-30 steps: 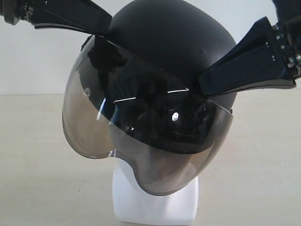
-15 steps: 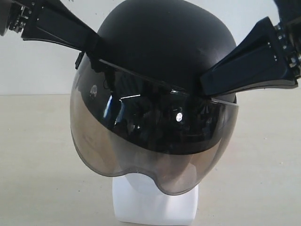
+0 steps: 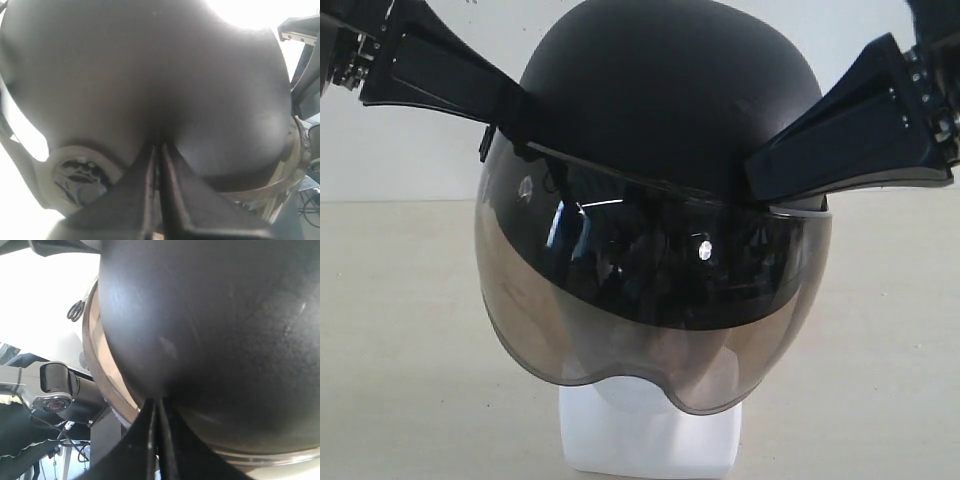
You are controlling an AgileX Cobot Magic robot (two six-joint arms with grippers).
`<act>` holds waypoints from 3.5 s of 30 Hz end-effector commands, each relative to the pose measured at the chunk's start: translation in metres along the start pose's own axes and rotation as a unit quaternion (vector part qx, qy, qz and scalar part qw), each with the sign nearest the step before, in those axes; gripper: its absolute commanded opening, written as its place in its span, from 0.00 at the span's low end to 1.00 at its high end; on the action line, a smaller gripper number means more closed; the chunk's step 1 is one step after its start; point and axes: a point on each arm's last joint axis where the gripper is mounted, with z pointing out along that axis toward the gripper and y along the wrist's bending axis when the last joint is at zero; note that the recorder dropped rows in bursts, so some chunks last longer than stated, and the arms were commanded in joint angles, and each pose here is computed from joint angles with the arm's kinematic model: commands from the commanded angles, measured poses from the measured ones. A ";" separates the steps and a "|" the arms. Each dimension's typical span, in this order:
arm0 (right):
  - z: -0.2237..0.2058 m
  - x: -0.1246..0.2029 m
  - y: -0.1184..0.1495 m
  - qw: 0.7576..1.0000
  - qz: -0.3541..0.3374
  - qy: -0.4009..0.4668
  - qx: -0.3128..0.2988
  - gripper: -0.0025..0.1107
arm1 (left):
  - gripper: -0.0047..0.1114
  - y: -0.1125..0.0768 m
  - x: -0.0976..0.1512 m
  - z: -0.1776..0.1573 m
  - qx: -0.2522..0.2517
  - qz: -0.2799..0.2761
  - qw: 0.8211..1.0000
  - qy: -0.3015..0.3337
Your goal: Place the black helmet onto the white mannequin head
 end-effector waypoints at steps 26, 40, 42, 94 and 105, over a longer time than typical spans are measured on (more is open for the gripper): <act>0.004 0.005 -0.016 0.998 0.002 0.026 0.054 0.02 | 0.08 0.020 0.047 0.032 0.005 -0.035 0.993 0.112; 0.004 0.001 -0.018 0.998 0.002 0.008 0.064 0.02 | 0.08 0.012 0.028 0.017 -0.012 -0.007 0.998 0.069; 0.004 0.001 -0.019 0.998 0.001 0.004 0.066 0.02 | 0.08 0.006 0.021 0.011 -0.008 -0.001 0.999 0.051; -0.023 -0.001 0.010 0.992 -0.027 -0.097 0.075 0.02 | 0.08 -0.034 0.010 -0.045 -0.069 0.071 0.995 -0.029; -0.060 0.021 0.032 0.971 -0.073 -0.143 0.175 0.02 | 0.08 -0.066 0.022 -0.080 -0.093 0.082 0.990 -0.064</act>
